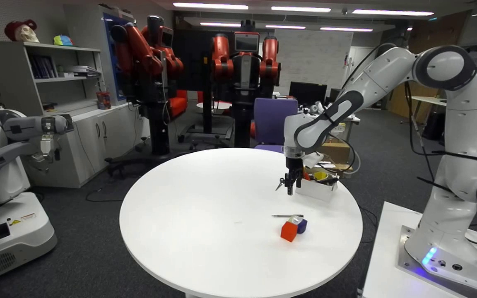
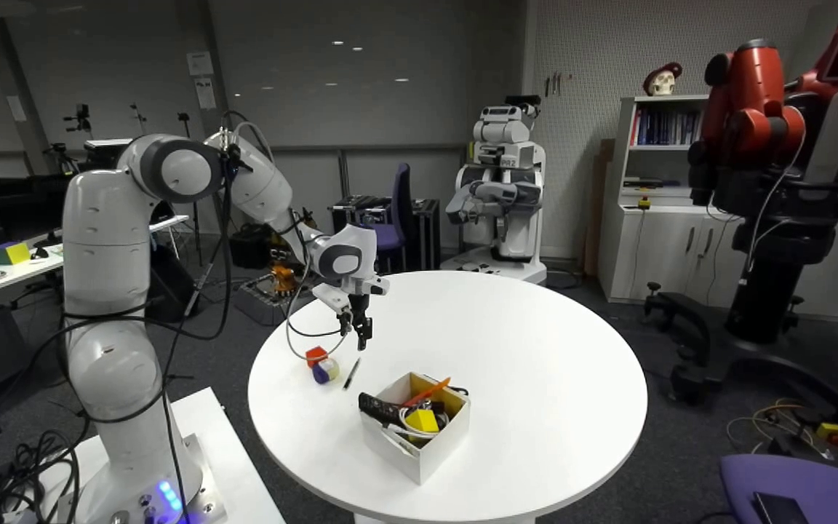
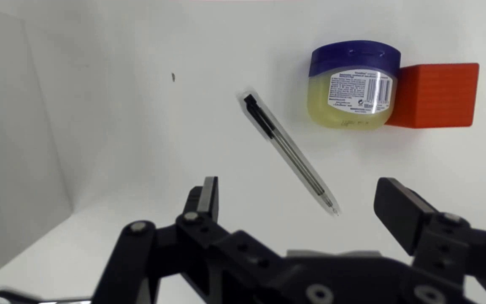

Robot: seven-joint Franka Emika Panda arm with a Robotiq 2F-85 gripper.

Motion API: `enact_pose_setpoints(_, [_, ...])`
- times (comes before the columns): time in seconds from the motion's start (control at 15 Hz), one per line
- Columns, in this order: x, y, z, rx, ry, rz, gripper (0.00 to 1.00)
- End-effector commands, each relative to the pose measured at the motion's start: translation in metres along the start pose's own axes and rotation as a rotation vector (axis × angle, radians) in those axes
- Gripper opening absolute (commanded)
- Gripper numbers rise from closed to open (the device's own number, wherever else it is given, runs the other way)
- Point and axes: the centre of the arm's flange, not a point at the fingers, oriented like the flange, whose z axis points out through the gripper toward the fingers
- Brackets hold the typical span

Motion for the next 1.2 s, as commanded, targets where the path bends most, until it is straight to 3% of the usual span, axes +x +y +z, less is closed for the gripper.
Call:
enact_pose_setpoints(0.0, [0.029, 0.0, 0.036, 0.025, -0.046, -0.2, 1.0])
enact_pose_setpoints(0.27, [0.04, -0.01, 0.07, 0.029, -0.108, -0.423, 1.0])
enact_pose_setpoints(0.47, [0.042, -0.018, 0.084, 0.024, -0.106, -0.523, 1.0])
enact_pose_setpoints(0.87, [0.038, -0.014, 0.085, -0.027, -0.067, -0.592, 1.0])
enact_pose_setpoints(1.13, [0.042, -0.012, 0.088, -0.02, -0.036, -0.573, 1.0])
